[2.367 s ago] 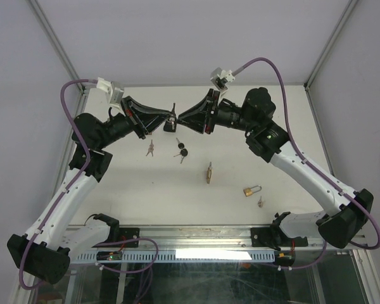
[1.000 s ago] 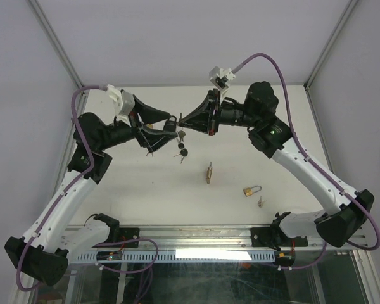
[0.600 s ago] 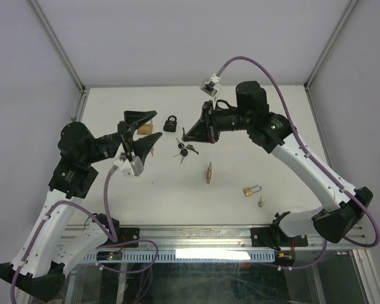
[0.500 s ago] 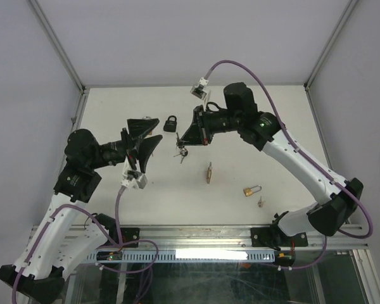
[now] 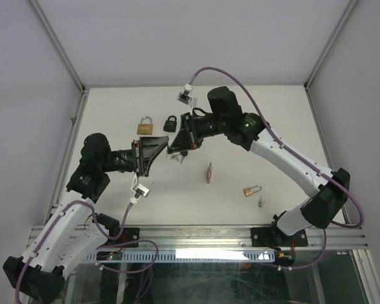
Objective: Unlock with the key
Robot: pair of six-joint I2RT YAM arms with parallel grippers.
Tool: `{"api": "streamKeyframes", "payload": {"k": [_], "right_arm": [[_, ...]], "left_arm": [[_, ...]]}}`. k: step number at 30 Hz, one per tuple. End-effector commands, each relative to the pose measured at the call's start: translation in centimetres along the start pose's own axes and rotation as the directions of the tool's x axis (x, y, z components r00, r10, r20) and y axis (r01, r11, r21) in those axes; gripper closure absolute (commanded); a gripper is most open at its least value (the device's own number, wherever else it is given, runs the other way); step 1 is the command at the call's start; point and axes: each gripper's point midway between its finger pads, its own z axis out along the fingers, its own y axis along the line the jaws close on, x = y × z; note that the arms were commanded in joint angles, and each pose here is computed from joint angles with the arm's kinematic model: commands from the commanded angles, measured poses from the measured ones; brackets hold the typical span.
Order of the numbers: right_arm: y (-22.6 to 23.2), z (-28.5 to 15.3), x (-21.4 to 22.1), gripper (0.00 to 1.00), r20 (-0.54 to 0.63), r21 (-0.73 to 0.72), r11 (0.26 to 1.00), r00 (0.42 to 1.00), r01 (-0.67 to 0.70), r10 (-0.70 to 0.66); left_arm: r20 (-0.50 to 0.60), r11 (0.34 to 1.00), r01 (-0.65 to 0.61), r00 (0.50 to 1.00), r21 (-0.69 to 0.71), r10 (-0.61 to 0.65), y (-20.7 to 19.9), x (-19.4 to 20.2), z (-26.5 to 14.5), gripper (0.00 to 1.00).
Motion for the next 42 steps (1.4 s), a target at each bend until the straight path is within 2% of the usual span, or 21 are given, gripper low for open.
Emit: {"api": "streamKeyframes", "payload": {"k": [1, 4, 7, 13, 21, 24, 25, 26, 27, 29, 31, 32, 34, 35, 38, 40, 41, 42], "right_arm": [[3.1, -0.6, -2.2, 1.00, 0.056, -0.067, 0.996, 0.996, 0.066, -0.062], [3.2, -0.6, -2.5, 1.00, 0.062, -0.071, 0.995, 0.996, 0.075, -0.071], [3.2, -0.4, -2.5, 1.00, 0.058, -0.076, 0.994, 0.996, 0.075, -0.071], [3.2, -0.1, -1.9, 1.00, 0.028, -0.092, 0.993, 0.997, 0.075, -0.073], [3.1, -0.1, -2.0, 0.98, 0.023, -0.089, 0.991, 0.995, 0.096, -0.095], [1.8, -1.0, -2.2, 0.50, 0.031, -0.004, 0.991, 0.991, 0.133, -0.133], [1.3, -1.6, -2.5, 0.40, 0.043, 0.039, 0.989, 0.988, 0.146, -0.147], [0.9, -2.4, -2.9, 0.32, 0.060, 0.078, 0.985, 0.985, 0.156, -0.161], [0.2, -3.2, -3.4, 0.27, 0.089, 0.134, 0.977, 0.980, 0.164, -0.177], [-0.1, -5.7, -4.8, 0.23, 0.182, 0.235, 0.950, 0.951, 0.205, -0.250], [-0.4, -7.4, -5.6, 0.21, 0.266, 0.325, 0.911, 0.899, 0.255, -0.347], [-0.2, -8.1, -5.8, 0.20, 0.308, 0.348, 0.894, 0.866, 0.283, -0.394], [0.4, -9.4, -6.1, 0.18, 0.396, 0.383, 0.862, 0.784, 0.331, -0.477], [0.5, -10.0, -6.2, 0.17, 0.436, 0.397, 0.850, 0.744, 0.346, -0.507], [0.9, -10.6, -6.0, 0.15, 0.495, 0.417, 0.812, 0.648, 0.407, -0.579], [0.4, -10.1, -5.6, 0.15, 0.488, 0.415, 0.801, 0.637, 0.433, -0.597], [0.2, -9.5, -5.4, 0.14, 0.471, 0.407, 0.793, 0.639, 0.454, -0.608], [-0.4, -8.9, -5.3, 0.13, 0.455, 0.403, 0.791, 0.649, 0.460, -0.609]], "left_arm": [[0.058, 0.994, -0.106, 0.993, -0.020, 0.107, 1.3, -1.1, 0.3, 0.62], [0.065, 0.995, -0.095, 0.993, 0.003, 0.094, 0.7, -1.2, 0.3, 0.65], [0.061, 0.996, -0.090, 0.994, 0.007, 0.089, 0.7, -1.0, 0.3, 0.73], [0.050, 0.998, -0.064, 0.997, 0.007, 0.063, 1.1, -0.7, 0.2, 0.98], [0.024, 1.000, 0.013, 1.000, 0.013, -0.014, 1.3, -0.4, -0.1, 1.00], [-0.024, 0.994, 0.095, 0.995, 0.051, -0.094, 0.7, 0.1, -0.5, 1.00], [-0.046, 0.988, 0.133, 0.990, 0.074, -0.130, 0.2, 0.2, -0.8, 1.00], [-0.070, 0.980, 0.172, 0.984, 0.100, -0.166, -0.5, 0.3, -1.0, 1.00], [-0.099, 0.965, 0.224, 0.972, 0.136, -0.212, -1.3, 0.4, -1.4, 1.00], [-0.172, 0.902, 0.357, 0.931, 0.242, -0.322, -3.5, 0.5, -2.4, 1.00], [-0.283, 0.755, 0.536, 0.843, 0.378, -0.457, -6.5, -0.1, -4.1, 1.00], [-0.363, 0.647, 0.635, 0.773, 0.423, -0.521, -8.0, -0.6, -5.2, 1.00], [-0.525, 0.409, 0.804, 0.593, 0.431, -0.611, -10.5, -1.7, -7.1, 1.00], [-0.605, 0.287, 0.872, 0.484, 0.397, -0.632, -11.5, -2.1, -7.9, 1.00], [-0.721, -0.026, 0.965, 0.178, 0.263, -0.669, -12.0, -3.4, -8.1, 1.00], [-0.756, -0.213, 0.966, -0.029, 0.147, -0.654, -11.8, -3.7, -7.3, 1.00], [-0.757, -0.279, 0.956, -0.116, 0.090, -0.643, -11.6, -3.6, -6.7, 1.00], [-0.748, -0.327, 0.943, -0.177, 0.056, -0.640, -11.3, -3.5, -6.1, 1.00]]}}
